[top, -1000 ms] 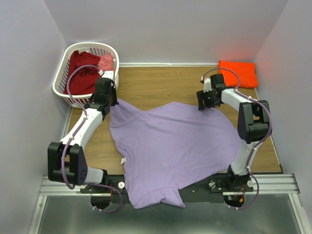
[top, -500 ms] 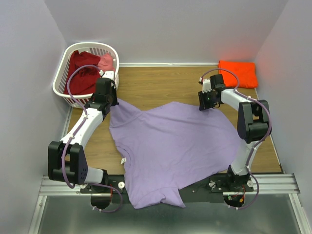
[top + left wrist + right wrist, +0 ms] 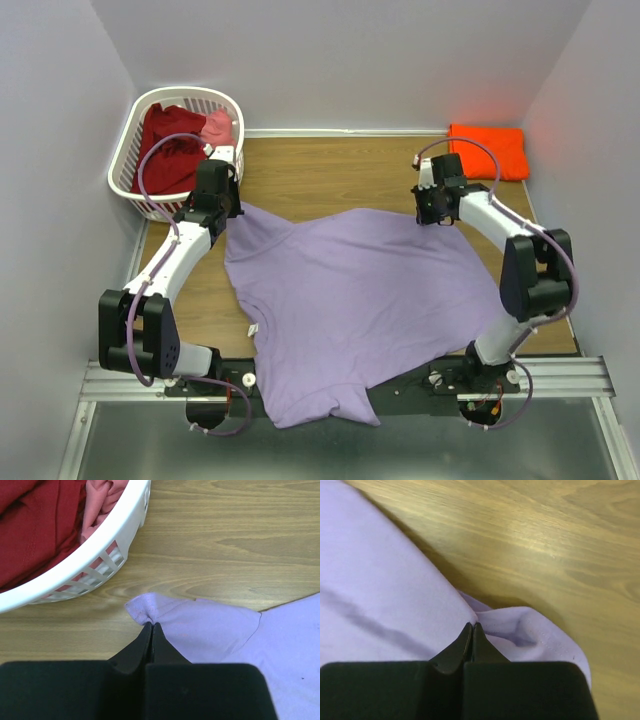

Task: Fold and stack the t-shirts
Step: Flatten the tshirt out

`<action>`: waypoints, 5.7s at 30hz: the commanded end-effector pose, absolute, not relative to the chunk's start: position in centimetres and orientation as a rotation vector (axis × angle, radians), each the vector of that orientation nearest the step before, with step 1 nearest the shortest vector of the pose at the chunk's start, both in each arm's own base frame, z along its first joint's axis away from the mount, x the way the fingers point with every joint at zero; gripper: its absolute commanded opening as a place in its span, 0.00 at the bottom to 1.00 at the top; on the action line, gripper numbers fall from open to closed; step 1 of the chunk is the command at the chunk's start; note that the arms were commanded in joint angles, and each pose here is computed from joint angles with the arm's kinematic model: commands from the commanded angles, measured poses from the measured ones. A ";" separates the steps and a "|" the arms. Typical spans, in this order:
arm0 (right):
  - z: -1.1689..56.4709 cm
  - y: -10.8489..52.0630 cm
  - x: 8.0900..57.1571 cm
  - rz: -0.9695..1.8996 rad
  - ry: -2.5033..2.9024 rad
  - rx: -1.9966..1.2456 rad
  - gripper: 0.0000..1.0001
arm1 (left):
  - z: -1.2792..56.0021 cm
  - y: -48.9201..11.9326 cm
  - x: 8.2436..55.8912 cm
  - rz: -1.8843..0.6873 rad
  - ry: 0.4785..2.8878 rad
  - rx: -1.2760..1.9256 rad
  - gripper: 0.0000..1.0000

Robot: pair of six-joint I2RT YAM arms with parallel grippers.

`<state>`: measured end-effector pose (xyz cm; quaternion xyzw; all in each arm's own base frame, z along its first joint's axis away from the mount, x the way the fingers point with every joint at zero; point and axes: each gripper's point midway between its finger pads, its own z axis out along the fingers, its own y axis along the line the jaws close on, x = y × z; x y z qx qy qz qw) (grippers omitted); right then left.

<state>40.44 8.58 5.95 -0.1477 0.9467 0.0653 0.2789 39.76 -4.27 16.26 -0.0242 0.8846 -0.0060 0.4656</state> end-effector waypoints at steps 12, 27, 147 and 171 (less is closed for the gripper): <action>7.4 13.9 26.3 0.077 2.567 -0.137 0.01 | 17.1 -4.2 39.8 -0.017 2.151 -0.049 0.00; 5.3 18.7 14.6 0.492 2.806 -0.004 0.41 | 16.7 -4.2 39.8 -0.016 2.160 -0.048 0.00; 2.7 0.6 48.4 0.026 2.528 0.383 0.24 | 19.2 -8.2 54.8 -0.045 2.082 -0.015 0.00; -0.5 -0.8 54.8 -0.068 2.516 0.123 0.53 | 17.1 -8.3 55.4 -0.014 2.123 -0.007 0.00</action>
